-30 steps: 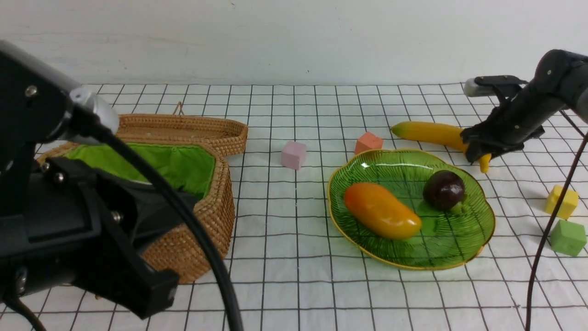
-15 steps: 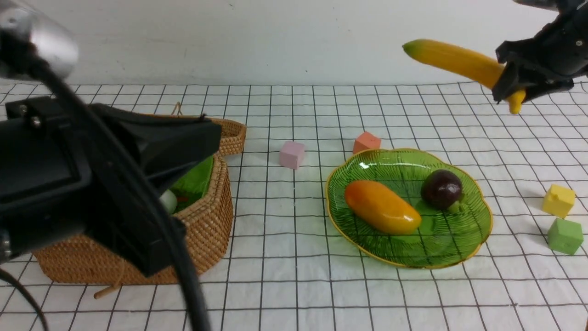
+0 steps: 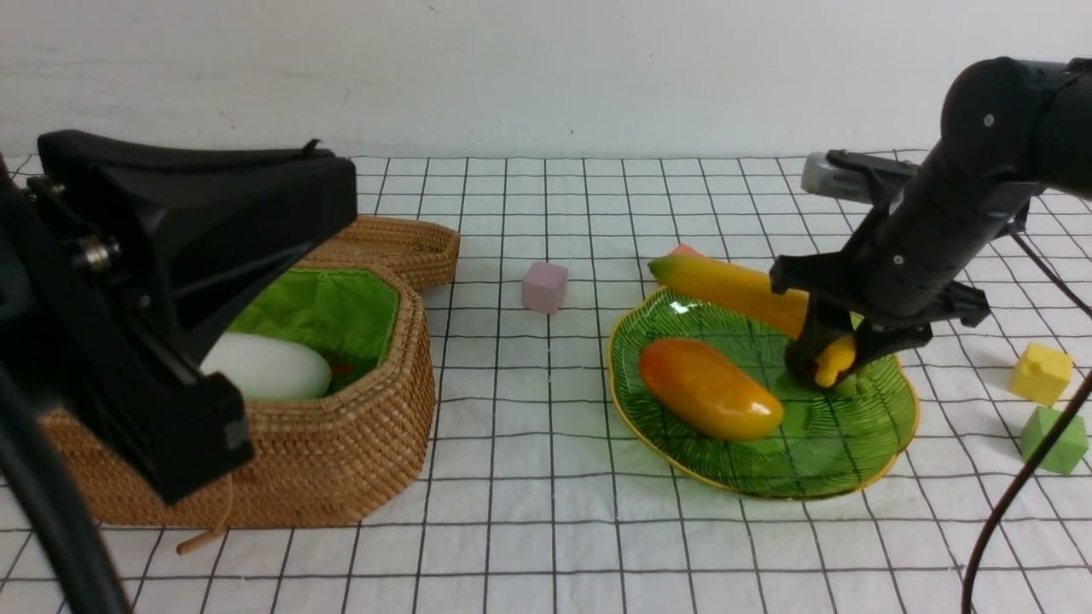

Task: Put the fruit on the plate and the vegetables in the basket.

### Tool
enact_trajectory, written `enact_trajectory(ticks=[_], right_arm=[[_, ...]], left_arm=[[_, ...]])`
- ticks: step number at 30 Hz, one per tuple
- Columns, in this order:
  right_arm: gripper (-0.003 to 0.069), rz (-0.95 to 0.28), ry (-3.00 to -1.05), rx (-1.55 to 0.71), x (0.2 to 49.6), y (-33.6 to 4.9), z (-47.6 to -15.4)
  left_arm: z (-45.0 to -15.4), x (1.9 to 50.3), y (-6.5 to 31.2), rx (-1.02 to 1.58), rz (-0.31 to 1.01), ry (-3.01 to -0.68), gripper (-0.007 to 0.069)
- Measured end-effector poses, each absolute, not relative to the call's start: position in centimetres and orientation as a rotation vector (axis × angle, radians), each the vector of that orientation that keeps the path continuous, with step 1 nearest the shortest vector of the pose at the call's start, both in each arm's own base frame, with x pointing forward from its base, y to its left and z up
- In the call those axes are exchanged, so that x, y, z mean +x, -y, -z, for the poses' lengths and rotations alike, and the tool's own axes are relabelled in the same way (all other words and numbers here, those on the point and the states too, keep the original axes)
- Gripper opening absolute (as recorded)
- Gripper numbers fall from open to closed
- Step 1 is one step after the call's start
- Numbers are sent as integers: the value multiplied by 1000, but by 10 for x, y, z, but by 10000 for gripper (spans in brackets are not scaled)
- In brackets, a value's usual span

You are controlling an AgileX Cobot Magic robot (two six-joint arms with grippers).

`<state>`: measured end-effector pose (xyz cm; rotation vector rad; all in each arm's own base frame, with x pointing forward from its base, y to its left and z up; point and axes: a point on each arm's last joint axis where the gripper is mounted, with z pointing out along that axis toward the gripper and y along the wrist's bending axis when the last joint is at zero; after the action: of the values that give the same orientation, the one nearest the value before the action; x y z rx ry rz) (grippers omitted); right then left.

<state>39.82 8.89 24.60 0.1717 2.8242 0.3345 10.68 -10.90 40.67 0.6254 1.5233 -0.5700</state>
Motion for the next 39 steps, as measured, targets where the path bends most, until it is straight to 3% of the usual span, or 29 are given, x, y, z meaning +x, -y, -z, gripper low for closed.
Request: enact_trajectory(ticks=[7, 15, 18, 21, 24, 25, 27, 28, 29, 33, 35, 39], right_arm=[[324, -321, -2893, 311, 398, -89, -232], [471, -291, -2923, 301, 397, -90, -227], [506, -281, -2953, 270, 393, -89, -231], [506, -278, -2948, 163, 379, -88, -257], [458, -275, -2890, 78, 357, -83, -298], [453, -274, -2891, 76, 357, -82, -297], [370, -257, -2816, 29, 322, -74, -336], [362, -256, -2811, 29, 320, -73, -338], [283, -246, -2764, 16, 287, -66, -357], [172, -256, -2693, 11, 235, -55, -371], [89, -281, -2623, 11, 187, -46, -373], [31, -321, -2576, 23, 135, -38, -361]], left_arm=[[-406, 107, 109, 626, 568, -1528, -6], [-405, 107, 108, 632, 551, -1538, -6], [-404, 108, 107, 648, 513, -1542, -6], [-405, 103, 99, 629, 508, -1552, -7], [-408, 93, 88, 588, 538, -1531, -13], [-408, 92, 86, 582, 543, -1527, -13], [-401, 77, 70, 541, 581, -1500, -13], [-398, 76, 69, 541, 583, -1503, -13], [-384, 67, 58, 512, 618, -1496, -13], [-352, 54, 47, 460, 704, -1491, -13], [-324, 48, 44, 437, 781, -1475, -13], [-295, 45, 47, 459, 833, -1438, -13]])
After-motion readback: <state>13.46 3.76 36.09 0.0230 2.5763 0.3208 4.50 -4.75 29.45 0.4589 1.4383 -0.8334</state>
